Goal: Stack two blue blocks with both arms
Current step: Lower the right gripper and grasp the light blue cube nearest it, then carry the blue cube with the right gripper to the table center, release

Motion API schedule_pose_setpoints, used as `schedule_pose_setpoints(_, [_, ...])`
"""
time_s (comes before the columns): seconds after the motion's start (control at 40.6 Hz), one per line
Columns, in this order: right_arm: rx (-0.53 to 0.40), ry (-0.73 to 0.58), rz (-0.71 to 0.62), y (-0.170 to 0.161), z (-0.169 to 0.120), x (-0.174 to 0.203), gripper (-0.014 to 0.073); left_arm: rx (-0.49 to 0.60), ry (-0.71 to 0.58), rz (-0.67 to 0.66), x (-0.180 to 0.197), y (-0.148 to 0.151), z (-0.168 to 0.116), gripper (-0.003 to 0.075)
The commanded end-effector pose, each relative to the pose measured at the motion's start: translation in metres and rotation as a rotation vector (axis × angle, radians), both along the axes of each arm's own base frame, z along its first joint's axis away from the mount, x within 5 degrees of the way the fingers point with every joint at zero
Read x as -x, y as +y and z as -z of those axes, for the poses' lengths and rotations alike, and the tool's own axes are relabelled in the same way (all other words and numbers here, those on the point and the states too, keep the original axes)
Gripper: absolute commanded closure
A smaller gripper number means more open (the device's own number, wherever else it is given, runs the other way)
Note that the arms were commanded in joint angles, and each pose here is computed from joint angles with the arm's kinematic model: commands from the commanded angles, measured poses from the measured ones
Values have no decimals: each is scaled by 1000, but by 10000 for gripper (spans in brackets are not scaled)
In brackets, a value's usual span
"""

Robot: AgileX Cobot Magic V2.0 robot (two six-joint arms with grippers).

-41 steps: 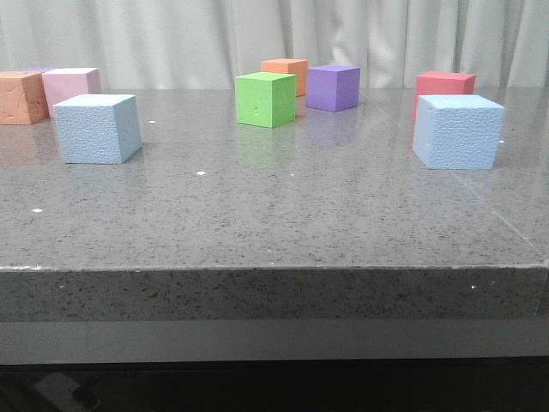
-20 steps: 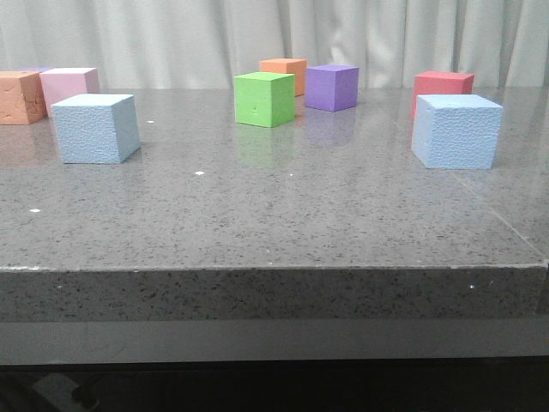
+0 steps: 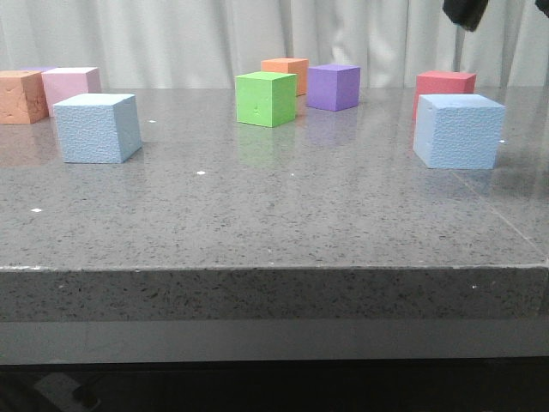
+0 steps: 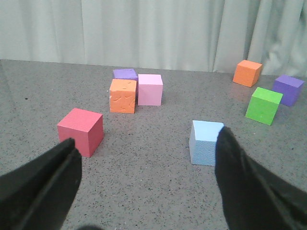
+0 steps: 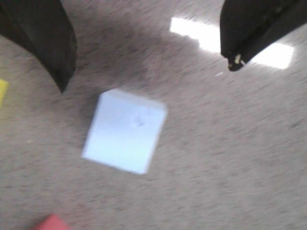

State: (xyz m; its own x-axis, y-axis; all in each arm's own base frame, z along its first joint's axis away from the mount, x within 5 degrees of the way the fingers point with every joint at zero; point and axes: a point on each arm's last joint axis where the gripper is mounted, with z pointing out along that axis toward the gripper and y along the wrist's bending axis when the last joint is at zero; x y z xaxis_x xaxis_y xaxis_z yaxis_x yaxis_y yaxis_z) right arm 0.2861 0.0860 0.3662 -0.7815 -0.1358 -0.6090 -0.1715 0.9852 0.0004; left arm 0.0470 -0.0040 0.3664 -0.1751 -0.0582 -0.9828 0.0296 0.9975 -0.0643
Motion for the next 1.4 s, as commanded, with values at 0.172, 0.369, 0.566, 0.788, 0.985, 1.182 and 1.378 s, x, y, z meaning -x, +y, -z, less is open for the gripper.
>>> schedule_pose_setpoints(0.172, [-12,-129,10,6,-4,-26,-18,13,-88,1,-2,0,-16,155])
schedule_pose_setpoints(0.369, [-149,-139,159,5,5,-43,-18,13,-88,1,-2,0,-16,155])
schedule_pose_setpoints(0.566, [-132,-80,207,-3,29,-62,-18,13,-88,1,-2,0,-16,155])
schedule_pose_setpoints(0.788, [-132,-51,209,1,49,-76,-18,13,-88,1,-2,0,-16,155])
schedule_pose_setpoints(0.985, [-116,-11,211,3,67,-85,-12,13,-88,1,-2,0,-16,155])
schedule_pose_setpoints(1.182, [-111,4,213,3,71,-86,223,13,-88,1,-2,0,-16,155])
schedule_pose_setpoints(1.378, [-132,-40,192,8,50,-74,239,13,-88,1,-2,0,-16,155])
